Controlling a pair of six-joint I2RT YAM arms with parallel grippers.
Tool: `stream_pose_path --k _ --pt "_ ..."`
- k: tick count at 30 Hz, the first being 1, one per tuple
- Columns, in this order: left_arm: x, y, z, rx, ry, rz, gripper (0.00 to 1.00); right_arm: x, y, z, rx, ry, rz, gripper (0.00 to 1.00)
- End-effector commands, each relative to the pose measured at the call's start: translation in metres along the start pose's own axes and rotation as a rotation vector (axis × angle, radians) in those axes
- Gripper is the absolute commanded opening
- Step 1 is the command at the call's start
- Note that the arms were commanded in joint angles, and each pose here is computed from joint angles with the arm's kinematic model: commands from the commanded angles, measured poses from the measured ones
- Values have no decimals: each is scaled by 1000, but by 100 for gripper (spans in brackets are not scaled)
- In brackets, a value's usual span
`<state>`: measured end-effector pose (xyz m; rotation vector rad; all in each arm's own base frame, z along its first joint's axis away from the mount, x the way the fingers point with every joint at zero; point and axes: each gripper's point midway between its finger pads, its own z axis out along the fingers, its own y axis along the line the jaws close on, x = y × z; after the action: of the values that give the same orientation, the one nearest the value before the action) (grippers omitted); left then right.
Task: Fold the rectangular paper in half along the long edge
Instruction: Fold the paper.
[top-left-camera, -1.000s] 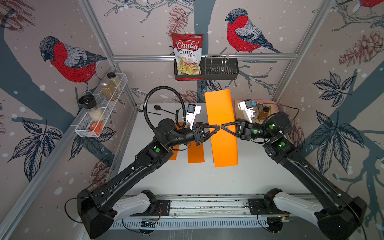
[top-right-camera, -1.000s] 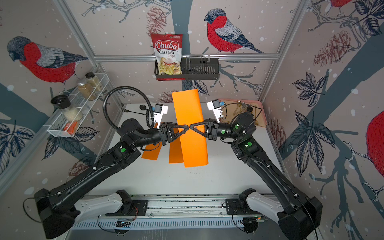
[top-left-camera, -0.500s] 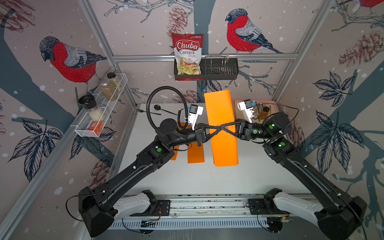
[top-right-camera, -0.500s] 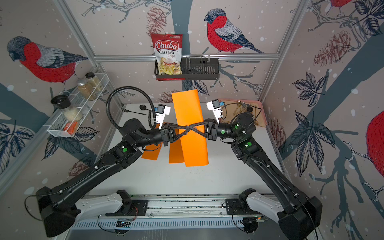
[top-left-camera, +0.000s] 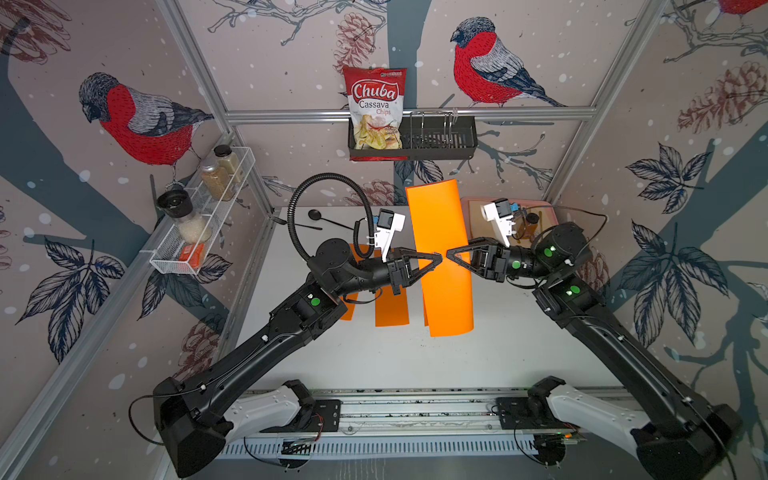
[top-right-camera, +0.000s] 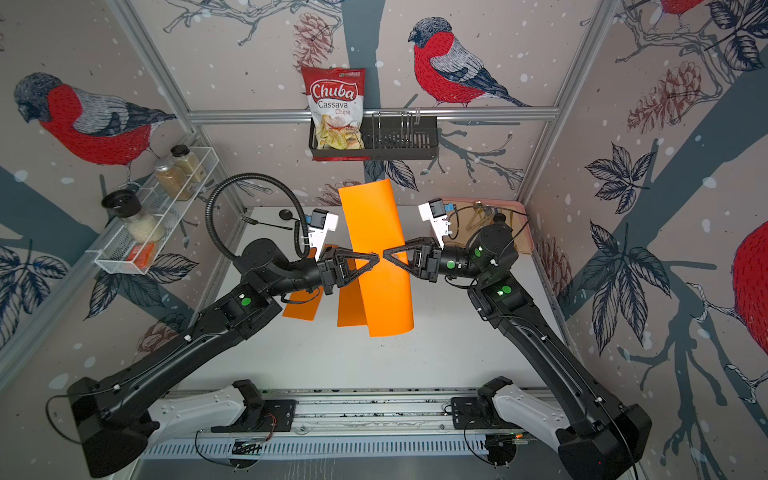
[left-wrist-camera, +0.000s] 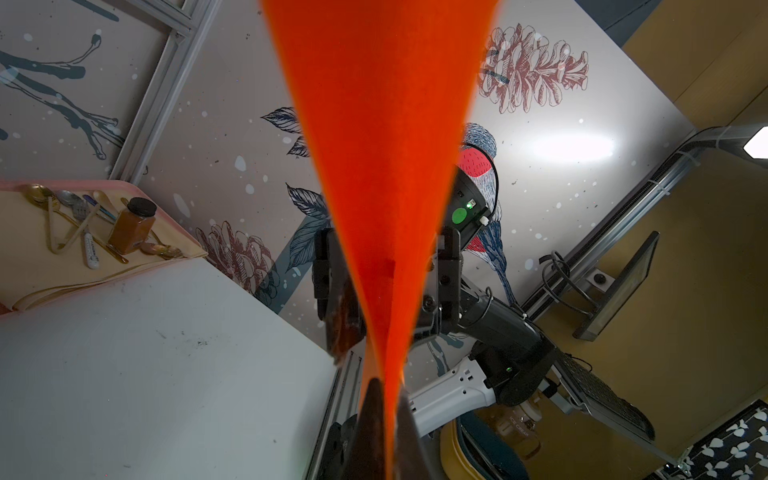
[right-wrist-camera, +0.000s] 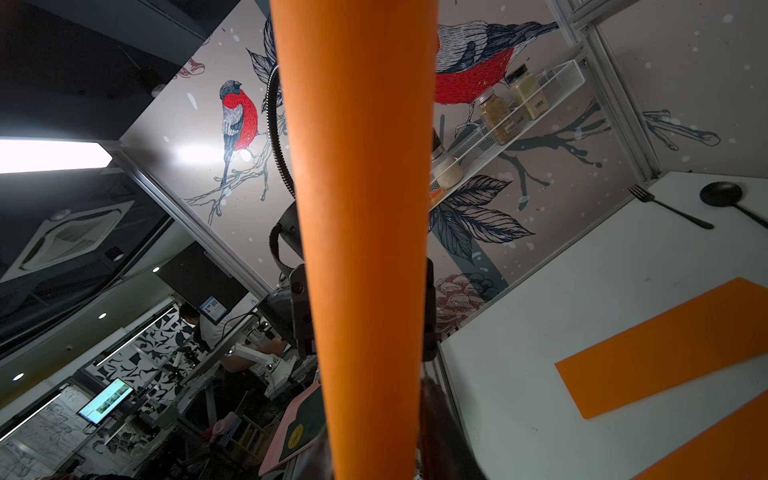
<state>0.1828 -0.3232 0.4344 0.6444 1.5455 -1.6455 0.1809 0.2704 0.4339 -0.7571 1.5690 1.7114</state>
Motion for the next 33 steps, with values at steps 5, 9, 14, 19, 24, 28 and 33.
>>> stream_pose_path --k 5,9,14,19,24,28,33 --pt "-7 -8 -1 17 -23 39 0 -4 6 -3 3 -2 -32 17" --pt "-7 -7 -2 15 -21 38 0 -6 12 -5 -7 -4 -47 14" --pt "-7 -8 -2 13 -22 39 0 -5 18 -7 -21 0 -58 11" --pt "-7 -8 -2 14 -23 41 0 -4 19 -7 -9 8 -65 7" --pt "-7 -9 -3 14 -24 42 0 -3 14 -9 20 19 -70 4" --pt "-8 -10 -4 16 -25 44 0 -3 11 -13 48 20 -79 0" --pt "-9 -11 -4 20 -27 42 0 -4 13 -14 52 16 -91 0"
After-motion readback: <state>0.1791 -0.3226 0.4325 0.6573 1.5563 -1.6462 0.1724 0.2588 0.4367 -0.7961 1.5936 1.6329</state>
